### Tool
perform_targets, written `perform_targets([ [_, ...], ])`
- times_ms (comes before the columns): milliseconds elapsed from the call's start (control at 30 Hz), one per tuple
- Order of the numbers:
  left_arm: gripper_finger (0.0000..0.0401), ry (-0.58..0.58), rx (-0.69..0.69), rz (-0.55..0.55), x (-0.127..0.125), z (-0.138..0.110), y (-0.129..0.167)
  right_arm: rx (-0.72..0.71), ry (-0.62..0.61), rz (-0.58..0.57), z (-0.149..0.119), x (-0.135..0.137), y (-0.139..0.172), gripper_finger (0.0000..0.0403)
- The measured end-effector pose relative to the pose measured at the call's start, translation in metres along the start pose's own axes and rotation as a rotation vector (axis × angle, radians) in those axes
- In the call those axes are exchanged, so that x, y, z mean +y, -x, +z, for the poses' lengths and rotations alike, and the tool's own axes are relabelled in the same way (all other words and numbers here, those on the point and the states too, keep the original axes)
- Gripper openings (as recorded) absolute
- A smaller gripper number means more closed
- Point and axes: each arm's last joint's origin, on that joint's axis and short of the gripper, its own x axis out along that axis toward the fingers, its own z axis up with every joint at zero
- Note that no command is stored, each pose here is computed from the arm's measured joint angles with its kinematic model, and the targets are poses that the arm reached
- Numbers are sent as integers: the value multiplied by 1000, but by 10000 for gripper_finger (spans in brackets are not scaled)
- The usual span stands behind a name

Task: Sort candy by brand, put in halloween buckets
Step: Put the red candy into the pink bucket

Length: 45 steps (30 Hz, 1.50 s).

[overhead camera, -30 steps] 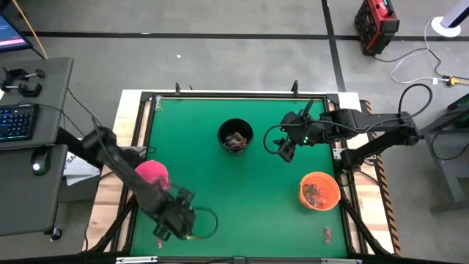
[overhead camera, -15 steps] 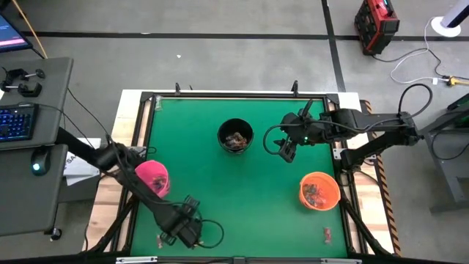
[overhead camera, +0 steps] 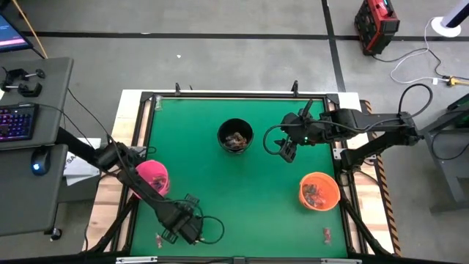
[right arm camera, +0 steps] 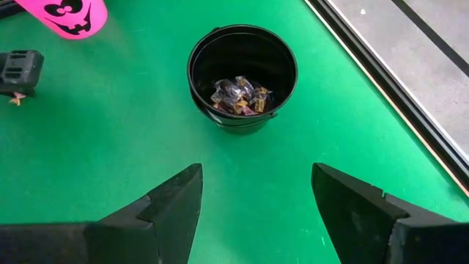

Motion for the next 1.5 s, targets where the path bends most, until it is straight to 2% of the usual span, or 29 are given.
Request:
perform_targets([
  [100, 51, 51, -9, -38, 5, 2, 4, 0, 0, -1, 0, 0, 0, 250],
  [167, 20, 124, -25, -93, 12, 3, 9, -1, 1, -4, 0, 0, 0, 250],
  [267, 25, 183, -99, -110, 24, 1, 32, -3, 0, -5, 0, 0, 0, 250],
  [433, 14, 260, -319, -76, 55, -15, 90, -5, 4, -8, 0, 0, 0, 250],
  [567, 15, 439, -548, 22, 81, -49, 146, -5, 4, -9, 0, 0, 0, 250],
  [633, 16, 545, -621, 82, 87, -72, 167, -7, 3, -9, 0, 0, 0, 250],
  [700, 17, 643, -633, 121, 89, -100, 182, -8, 6, -11, 0, 0, 0, 250],
  [767, 17, 725, -577, 122, 86, -125, 187, -10, 6, -15, 0, 0, 0, 250],
  [833, 16, 795, -504, 103, 80, -145, 185, -12, 11, -18, 1, 0, 0, 250],
  [933, 17, 834, -402, 39, 69, -163, 172, -14, 25, -21, 1, -1, 0, 250],
  [1067, 36, 869, -265, -17, 58, -173, 146, -21, 29, -33, 1, -1, 0, 250],
  [1200, 91, 956, -124, -2, 57, -182, 129, -24, 24, -37, 1, -1, 0, 250],
  [1367, 174, 1022, -125, 5, 60, -182, 128, -25, 23, -36, 1, -1, 0, 250],
  [1500, 225, 1053, -162, -55, 62, -178, 136, -25, 23, -36, 1, -1, 0, 250],
])
